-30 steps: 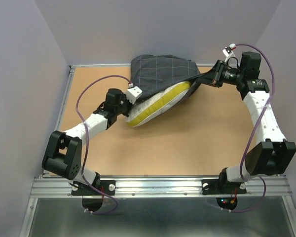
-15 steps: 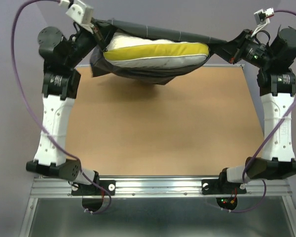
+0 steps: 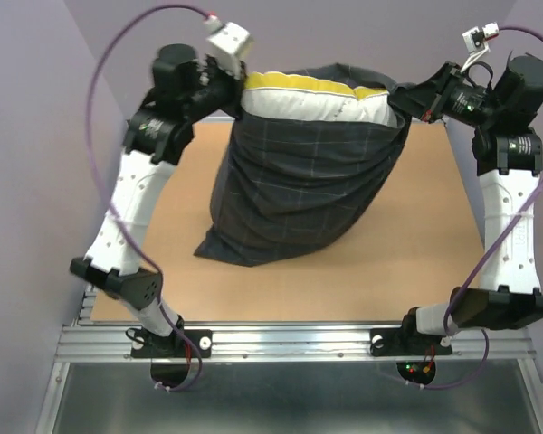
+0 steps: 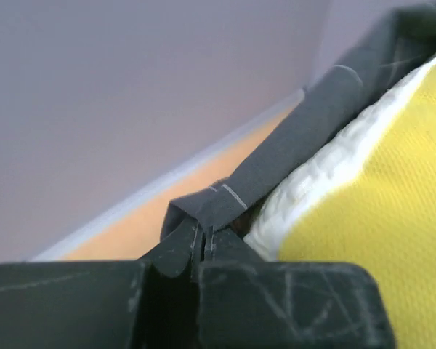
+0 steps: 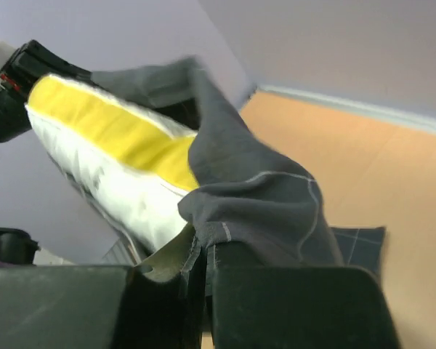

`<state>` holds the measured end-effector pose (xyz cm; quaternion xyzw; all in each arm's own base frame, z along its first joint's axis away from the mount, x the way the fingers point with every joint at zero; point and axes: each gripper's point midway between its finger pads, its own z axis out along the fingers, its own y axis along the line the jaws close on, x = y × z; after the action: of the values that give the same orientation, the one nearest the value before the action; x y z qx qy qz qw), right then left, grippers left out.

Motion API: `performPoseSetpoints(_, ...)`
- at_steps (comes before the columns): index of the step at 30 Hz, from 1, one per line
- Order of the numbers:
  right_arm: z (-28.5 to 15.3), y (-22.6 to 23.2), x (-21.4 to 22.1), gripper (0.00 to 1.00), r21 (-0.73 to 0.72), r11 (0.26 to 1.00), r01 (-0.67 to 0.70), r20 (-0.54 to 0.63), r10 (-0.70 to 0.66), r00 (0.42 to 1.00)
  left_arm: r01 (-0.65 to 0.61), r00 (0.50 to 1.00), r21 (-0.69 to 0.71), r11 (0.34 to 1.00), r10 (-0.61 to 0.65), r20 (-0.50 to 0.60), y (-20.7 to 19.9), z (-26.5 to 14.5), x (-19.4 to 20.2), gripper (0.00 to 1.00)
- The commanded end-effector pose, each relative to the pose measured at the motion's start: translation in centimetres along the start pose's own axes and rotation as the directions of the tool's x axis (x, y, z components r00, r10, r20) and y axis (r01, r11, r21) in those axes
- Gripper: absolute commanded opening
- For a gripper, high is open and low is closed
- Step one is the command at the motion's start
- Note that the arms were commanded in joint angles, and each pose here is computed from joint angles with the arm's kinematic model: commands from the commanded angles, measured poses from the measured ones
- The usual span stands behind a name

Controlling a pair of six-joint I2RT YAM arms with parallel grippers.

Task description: Put the pillow into the pillowcase

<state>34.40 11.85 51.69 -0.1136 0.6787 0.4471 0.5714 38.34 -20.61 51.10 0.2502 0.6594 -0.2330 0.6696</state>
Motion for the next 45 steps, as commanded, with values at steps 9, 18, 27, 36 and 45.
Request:
performPoseSetpoints(9,-2.5,2.2,-8.5,0.00,0.046,0.987,0.154,0.188,-0.159,0.969,-0.119,0.908,-0.208,0.971,0.191,0.372,1.5,-10.8,-10.8,0.00)
performPoseSetpoints(18,-2.7,0.4,-9.9,0.01,-0.013,0.999,0.033,0.256,-0.028,0.966,0.159,0.940,-0.001,0.987,-0.151,0.307,1.4,-8.9,-12.9,0.00)
performPoseSetpoints(27,-1.8,-0.6,-9.5,0.01,0.018,0.996,0.092,0.241,-0.094,0.966,0.104,0.946,0.154,0.983,-0.146,0.291,-0.6,-6.2,-10.9,0.00)
performPoseSetpoints(36,-2.4,-8.6,-4.8,0.86,0.298,0.918,0.262,0.072,-0.296,0.953,0.192,0.955,0.268,0.944,-0.243,0.169,-4.5,-2.8,-4.6,0.00)
performPoseSetpoints(45,3.3,6.7,-7.5,0.85,-0.138,0.913,0.383,0.208,-0.351,0.913,0.164,0.963,0.308,0.937,-0.219,0.155,-5.9,-0.8,-6.0,0.00)
